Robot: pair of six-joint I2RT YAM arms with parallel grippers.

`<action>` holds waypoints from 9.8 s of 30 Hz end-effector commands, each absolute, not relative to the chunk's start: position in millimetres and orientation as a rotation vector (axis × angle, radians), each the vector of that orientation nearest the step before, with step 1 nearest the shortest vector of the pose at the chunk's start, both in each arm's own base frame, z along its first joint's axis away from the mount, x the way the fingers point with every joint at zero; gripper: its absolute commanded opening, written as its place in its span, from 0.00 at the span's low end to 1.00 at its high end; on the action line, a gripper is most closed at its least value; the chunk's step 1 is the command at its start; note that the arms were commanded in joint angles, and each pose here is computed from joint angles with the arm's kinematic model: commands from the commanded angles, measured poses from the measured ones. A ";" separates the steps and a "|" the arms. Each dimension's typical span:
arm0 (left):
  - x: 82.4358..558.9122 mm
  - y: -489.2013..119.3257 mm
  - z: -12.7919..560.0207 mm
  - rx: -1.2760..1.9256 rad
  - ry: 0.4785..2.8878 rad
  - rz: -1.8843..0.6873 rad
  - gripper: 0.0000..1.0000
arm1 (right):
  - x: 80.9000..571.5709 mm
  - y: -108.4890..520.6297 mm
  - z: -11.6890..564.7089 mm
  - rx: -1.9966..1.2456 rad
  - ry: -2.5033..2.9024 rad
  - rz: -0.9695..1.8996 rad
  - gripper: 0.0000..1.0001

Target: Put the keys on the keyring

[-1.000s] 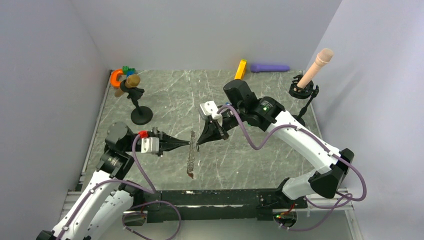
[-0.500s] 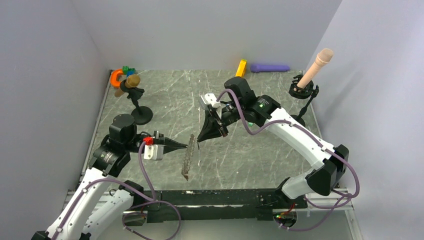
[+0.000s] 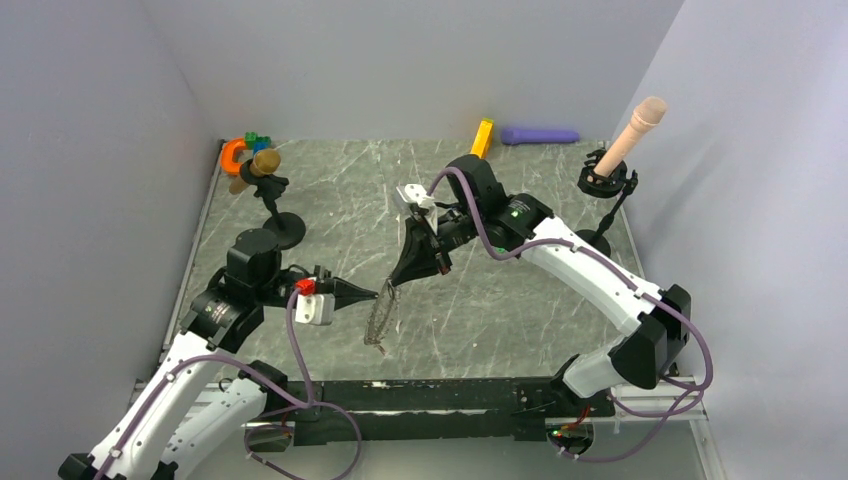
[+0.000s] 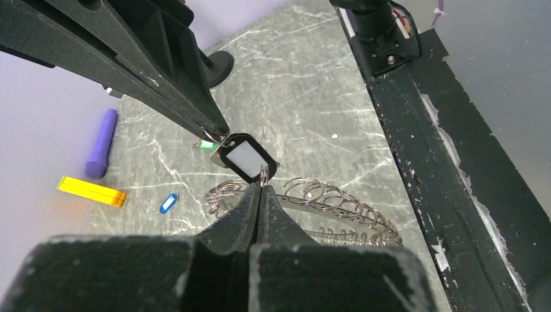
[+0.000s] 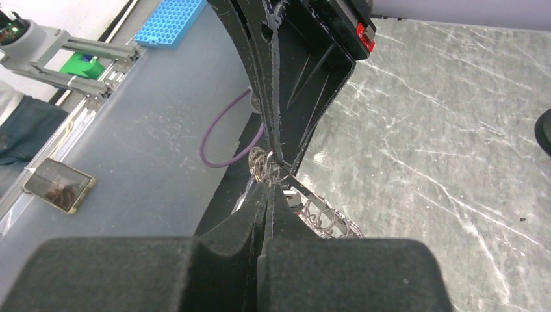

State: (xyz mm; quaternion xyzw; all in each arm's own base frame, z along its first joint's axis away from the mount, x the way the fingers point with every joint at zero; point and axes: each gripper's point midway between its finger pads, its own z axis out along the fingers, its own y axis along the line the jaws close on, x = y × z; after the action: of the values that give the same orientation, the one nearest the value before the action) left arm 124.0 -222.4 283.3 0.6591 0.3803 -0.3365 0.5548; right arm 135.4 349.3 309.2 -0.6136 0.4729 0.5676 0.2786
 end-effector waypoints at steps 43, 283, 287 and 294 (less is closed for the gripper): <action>130.4 -226.6 320.2 1.493 0.751 -0.691 0.00 | 127.4 355.8 322.7 -1.604 1.261 1.668 0.00; 173.7 -238.1 260.4 0.840 1.181 -0.895 0.25 | 179.2 347.5 295.2 -1.380 1.469 1.617 0.00; 174.4 -237.3 260.2 0.831 1.184 -0.891 0.25 | 180.3 347.7 295.3 -1.372 1.472 1.620 0.00; 174.6 -240.8 258.3 0.830 1.193 -0.902 0.26 | 183.0 347.8 294.3 -1.358 1.482 1.619 0.00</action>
State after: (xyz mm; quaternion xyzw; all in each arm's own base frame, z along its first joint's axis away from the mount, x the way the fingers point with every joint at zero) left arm 174.0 -238.9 247.0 0.3749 0.5375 -0.3922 0.6455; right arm 185.5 350.6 273.5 -0.4970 0.5776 0.5964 0.2523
